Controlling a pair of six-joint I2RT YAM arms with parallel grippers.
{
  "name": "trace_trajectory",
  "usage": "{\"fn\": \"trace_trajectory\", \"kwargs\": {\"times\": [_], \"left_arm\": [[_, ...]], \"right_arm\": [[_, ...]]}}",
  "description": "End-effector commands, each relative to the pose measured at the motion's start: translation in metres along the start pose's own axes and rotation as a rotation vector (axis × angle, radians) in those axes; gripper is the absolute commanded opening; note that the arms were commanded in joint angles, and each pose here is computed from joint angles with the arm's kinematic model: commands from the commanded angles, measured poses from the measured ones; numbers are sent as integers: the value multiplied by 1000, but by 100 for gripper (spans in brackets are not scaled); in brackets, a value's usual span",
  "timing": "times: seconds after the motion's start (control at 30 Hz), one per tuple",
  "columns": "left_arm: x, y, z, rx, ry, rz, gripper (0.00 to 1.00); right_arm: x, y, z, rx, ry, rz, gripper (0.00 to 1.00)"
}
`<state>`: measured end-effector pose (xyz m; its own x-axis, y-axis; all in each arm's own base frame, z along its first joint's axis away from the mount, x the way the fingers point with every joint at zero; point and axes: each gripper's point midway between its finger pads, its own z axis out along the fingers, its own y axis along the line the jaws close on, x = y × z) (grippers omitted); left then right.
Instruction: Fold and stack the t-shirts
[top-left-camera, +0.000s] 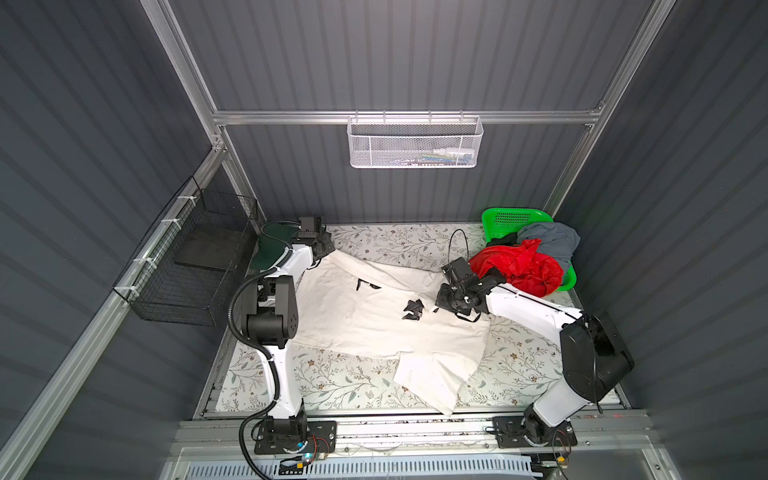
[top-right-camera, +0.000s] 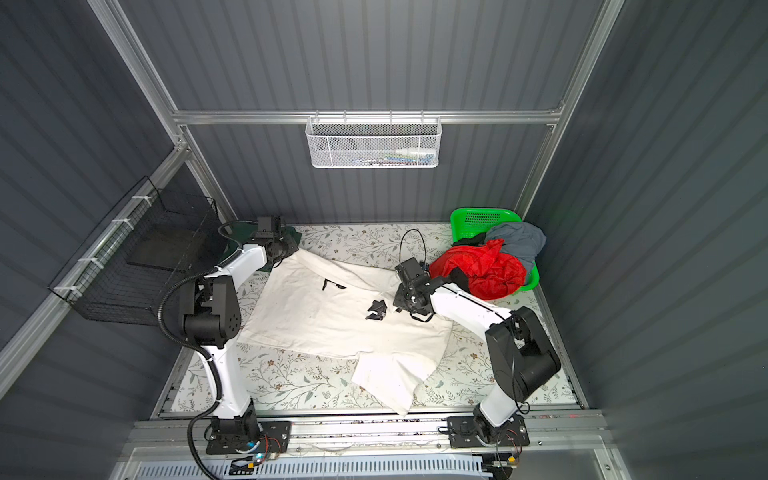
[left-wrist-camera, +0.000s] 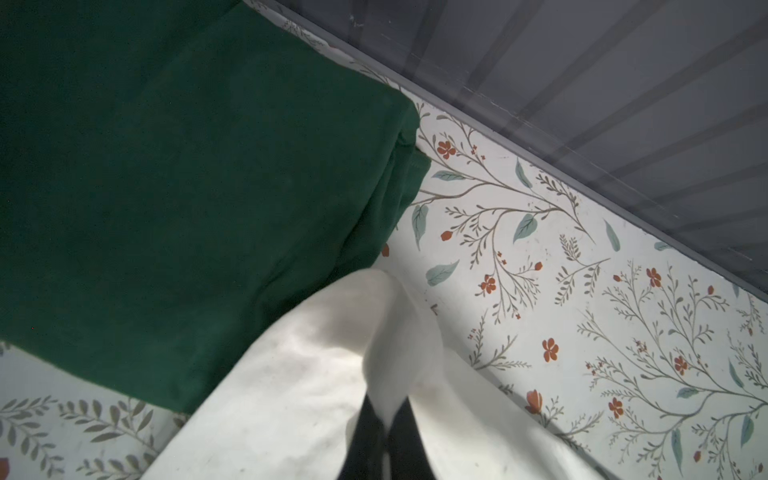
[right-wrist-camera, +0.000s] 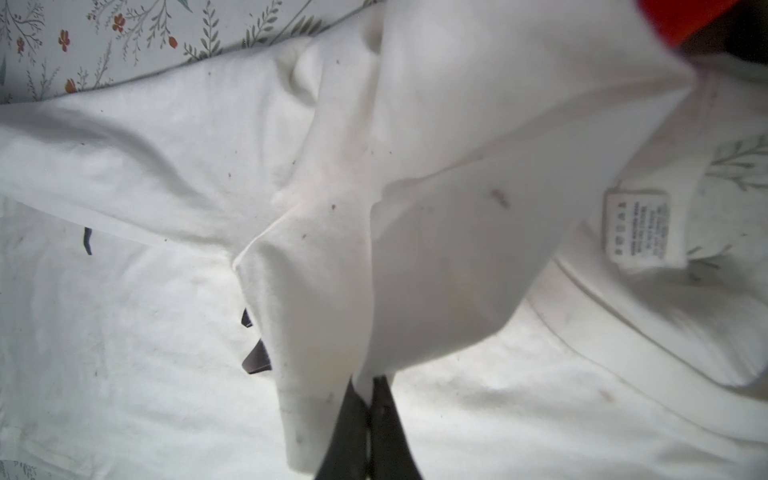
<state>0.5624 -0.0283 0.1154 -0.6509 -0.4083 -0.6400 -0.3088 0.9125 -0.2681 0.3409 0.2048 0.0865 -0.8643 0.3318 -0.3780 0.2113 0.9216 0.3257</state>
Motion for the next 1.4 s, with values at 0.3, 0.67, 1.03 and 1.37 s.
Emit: {"fn": "trace_trajectory", "kwargs": {"times": [0.3, 0.67, 1.03, 1.37], "left_arm": [[-24, 2, 8, -35, -53, 48, 0], [-6, 7, -8, -19, -24, -42, 22], [27, 36, -48, -60, -50, -140, 53], [34, 31, -19, -21, 46, -64, 60]], "right_arm": [[17, 10, -3, -15, 12, 43, 0], [29, 5, 3, -33, 33, 59, 0], [32, 4, 6, -38, 44, 52, 0], [33, 4, 3, -45, 40, 44, 0]]}}
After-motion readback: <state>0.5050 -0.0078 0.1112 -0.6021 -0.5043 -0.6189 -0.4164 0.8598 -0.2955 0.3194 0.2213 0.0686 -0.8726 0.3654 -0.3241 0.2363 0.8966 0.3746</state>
